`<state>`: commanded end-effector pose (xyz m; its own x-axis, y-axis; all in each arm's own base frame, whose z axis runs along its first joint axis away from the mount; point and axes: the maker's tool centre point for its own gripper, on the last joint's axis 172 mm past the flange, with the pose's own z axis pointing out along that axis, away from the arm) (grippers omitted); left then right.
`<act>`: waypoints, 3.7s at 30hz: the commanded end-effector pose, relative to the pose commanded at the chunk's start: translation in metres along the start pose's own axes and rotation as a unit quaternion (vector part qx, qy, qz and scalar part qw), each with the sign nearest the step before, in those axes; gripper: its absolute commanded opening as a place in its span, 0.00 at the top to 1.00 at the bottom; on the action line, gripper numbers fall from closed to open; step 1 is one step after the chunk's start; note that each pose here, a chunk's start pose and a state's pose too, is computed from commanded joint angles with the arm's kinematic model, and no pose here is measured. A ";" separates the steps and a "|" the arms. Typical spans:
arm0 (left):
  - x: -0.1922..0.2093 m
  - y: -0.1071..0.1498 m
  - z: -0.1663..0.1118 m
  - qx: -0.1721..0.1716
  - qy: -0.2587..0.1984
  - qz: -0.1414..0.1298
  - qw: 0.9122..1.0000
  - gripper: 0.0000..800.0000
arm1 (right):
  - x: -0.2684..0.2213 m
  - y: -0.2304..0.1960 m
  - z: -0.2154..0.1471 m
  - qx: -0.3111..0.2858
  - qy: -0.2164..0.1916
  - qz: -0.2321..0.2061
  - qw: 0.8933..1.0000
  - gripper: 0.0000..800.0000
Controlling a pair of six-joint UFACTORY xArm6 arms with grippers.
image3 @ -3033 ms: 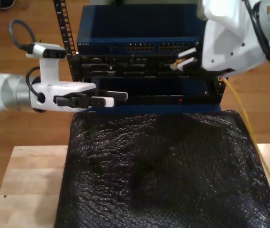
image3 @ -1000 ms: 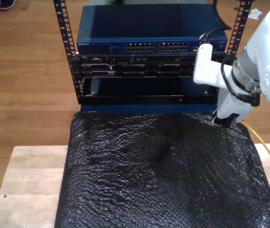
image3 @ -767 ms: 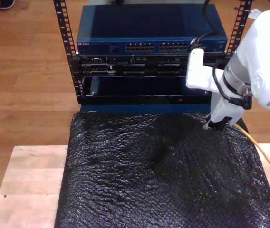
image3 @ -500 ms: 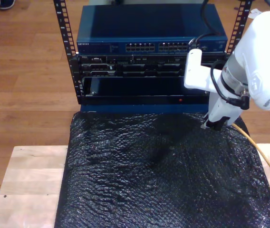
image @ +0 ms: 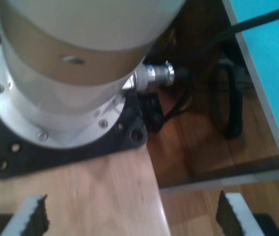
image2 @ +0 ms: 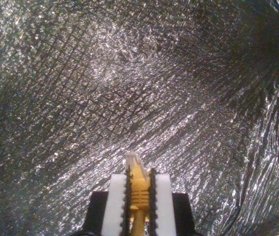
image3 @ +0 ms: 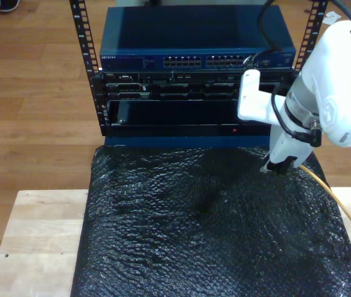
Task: Grab the cable and plug it in
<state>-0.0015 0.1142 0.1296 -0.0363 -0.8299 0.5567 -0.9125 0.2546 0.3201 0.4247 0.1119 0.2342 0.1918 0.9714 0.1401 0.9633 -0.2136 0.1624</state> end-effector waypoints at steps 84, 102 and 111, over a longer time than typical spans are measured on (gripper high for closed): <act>-0.053 -0.026 0.069 0.064 -0.077 0.029 0.995 0.00 | 0.055 0.062 -0.015 -0.327 0.106 -0.120 0.931 1.00; -0.053 -0.026 0.069 0.064 -0.077 0.029 0.995 0.00 | 0.053 0.090 -0.047 -0.433 0.174 -0.055 0.883 1.00; -0.054 -0.026 0.069 0.064 -0.078 0.029 0.994 0.00 | 0.055 0.106 -0.040 -0.447 0.147 -0.104 0.876 1.00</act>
<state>-0.0034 0.1182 0.0385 -0.1438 -0.8853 0.4423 -0.9509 0.2474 0.1859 0.5303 0.1387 0.2979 -0.1536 0.9586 0.2397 0.4141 -0.1578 0.8965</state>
